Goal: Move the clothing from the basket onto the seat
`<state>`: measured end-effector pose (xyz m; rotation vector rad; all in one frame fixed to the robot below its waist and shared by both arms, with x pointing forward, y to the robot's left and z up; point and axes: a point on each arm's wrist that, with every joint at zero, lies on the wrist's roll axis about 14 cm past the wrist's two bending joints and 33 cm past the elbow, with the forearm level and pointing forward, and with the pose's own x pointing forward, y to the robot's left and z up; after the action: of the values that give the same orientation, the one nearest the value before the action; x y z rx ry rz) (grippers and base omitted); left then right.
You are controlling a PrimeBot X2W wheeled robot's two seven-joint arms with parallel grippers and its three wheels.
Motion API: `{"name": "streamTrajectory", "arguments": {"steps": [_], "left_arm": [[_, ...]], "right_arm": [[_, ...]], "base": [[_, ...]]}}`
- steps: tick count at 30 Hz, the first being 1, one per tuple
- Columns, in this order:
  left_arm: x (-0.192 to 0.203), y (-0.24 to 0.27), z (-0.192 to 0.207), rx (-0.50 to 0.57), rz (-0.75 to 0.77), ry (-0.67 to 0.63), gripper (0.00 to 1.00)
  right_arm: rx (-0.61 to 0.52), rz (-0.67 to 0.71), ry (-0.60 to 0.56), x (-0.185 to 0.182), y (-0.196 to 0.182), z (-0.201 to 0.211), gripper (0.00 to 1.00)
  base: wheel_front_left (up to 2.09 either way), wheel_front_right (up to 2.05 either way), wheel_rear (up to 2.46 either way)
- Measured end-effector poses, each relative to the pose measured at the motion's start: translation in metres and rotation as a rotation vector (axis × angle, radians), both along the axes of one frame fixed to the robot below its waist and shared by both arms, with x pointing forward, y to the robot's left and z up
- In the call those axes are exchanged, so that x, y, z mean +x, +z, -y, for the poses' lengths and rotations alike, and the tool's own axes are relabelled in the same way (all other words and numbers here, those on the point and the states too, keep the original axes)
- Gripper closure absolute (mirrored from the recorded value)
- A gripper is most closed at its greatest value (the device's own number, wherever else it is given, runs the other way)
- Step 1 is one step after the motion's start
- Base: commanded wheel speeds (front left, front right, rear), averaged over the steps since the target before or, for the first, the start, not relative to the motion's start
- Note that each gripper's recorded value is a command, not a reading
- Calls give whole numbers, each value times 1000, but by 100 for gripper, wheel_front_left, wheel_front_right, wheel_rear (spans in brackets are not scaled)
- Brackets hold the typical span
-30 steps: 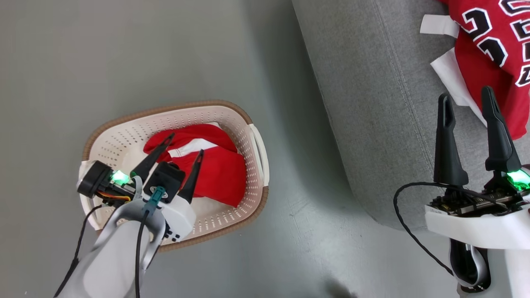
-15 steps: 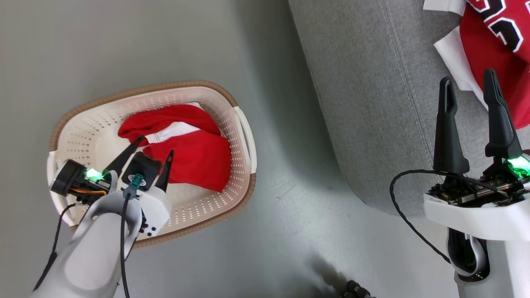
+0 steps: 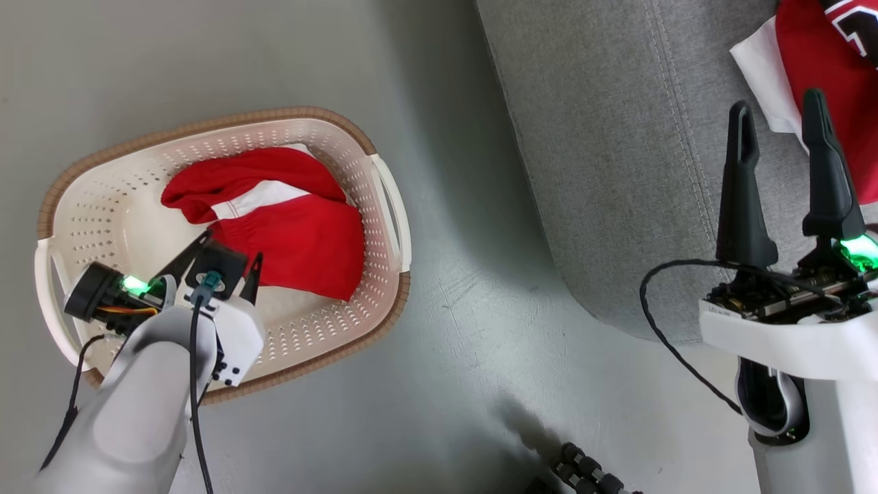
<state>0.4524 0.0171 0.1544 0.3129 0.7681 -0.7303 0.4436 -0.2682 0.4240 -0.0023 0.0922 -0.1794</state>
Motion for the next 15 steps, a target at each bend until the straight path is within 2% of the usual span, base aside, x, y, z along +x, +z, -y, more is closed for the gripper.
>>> {"name": "streamTrajectory", "arguments": {"steps": [15], "left_arm": [[-7,-37,-4,77,-131,-20,0]], "right_arm": [[-3,-20,-7,7,-12,5,0]], "base": [[0,0,0]]}}
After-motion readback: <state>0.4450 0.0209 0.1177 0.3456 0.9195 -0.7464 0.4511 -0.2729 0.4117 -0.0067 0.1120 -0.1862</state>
